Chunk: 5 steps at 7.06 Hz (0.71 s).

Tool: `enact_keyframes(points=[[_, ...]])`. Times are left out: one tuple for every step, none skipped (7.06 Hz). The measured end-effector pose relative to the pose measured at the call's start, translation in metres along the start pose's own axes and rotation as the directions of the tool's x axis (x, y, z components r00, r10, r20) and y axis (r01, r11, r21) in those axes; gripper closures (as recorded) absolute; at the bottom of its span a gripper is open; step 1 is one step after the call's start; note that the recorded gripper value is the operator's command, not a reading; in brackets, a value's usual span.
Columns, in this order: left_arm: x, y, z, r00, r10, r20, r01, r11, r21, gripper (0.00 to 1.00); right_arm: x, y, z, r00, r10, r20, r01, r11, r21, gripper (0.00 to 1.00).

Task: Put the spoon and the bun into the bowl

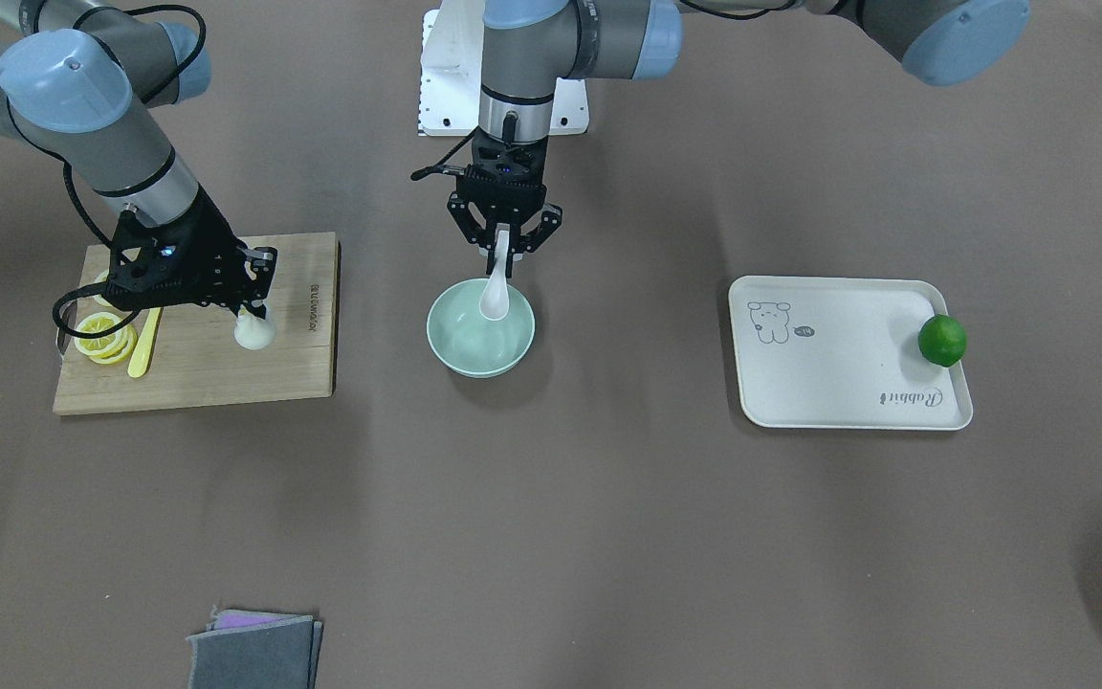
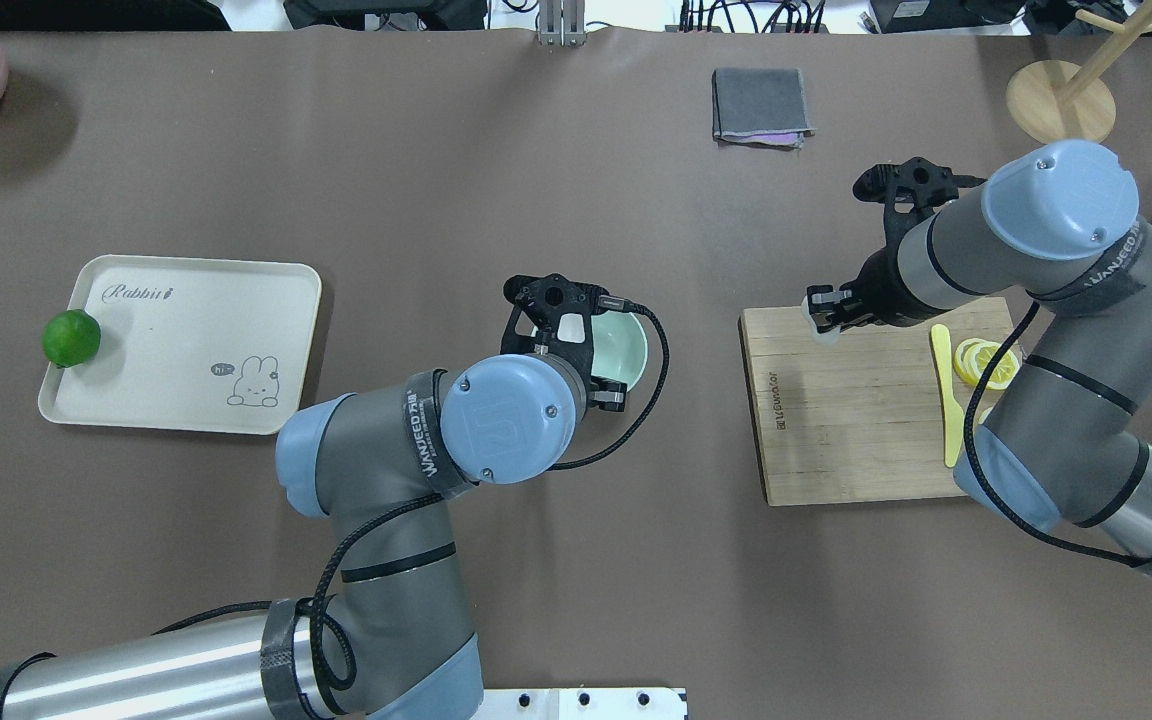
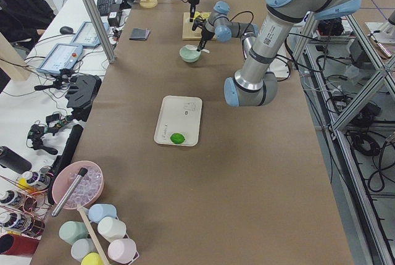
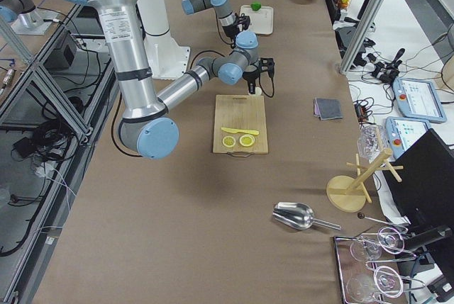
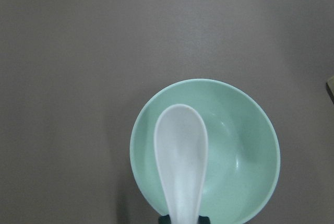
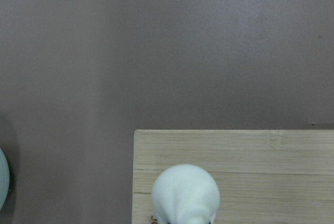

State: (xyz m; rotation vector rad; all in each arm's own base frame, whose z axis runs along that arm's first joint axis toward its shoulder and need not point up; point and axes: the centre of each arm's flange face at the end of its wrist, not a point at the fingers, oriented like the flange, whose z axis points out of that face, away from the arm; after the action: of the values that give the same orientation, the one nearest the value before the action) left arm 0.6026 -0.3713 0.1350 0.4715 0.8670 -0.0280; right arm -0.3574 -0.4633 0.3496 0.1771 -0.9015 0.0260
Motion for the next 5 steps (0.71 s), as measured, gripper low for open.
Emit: enact_keyframes(points=[[0.003,-0.002,0.004,1.0,0.002,0.008,-0.002,1.0,0.01,1.0,-0.006,-0.002,-0.002,1.0,0.008,0.008,-0.008,1.0,0.002,1.0],[0.005,-0.005,0.006,1.0,0.002,0.012,-0.002,1.0,0.02,1.0,-0.015,-0.004,-0.004,0.999,0.028,0.02,-0.028,1.0,0.005,1.0],[0.008,-0.007,0.007,1.0,0.002,0.014,-0.002,1.0,0.025,0.73,-0.022,-0.004,-0.005,0.999,0.042,0.03,-0.042,0.999,0.006,1.0],[0.01,-0.01,0.008,1.0,0.0,0.016,-0.001,1.0,0.028,0.06,-0.026,-0.004,-0.006,0.998,0.047,0.035,-0.047,0.999,0.006,1.0],[0.012,-0.012,0.009,1.0,-0.003,0.018,0.003,1.0,0.03,0.03,-0.03,-0.004,-0.007,0.998,0.048,0.04,-0.048,0.999,0.007,1.0]])
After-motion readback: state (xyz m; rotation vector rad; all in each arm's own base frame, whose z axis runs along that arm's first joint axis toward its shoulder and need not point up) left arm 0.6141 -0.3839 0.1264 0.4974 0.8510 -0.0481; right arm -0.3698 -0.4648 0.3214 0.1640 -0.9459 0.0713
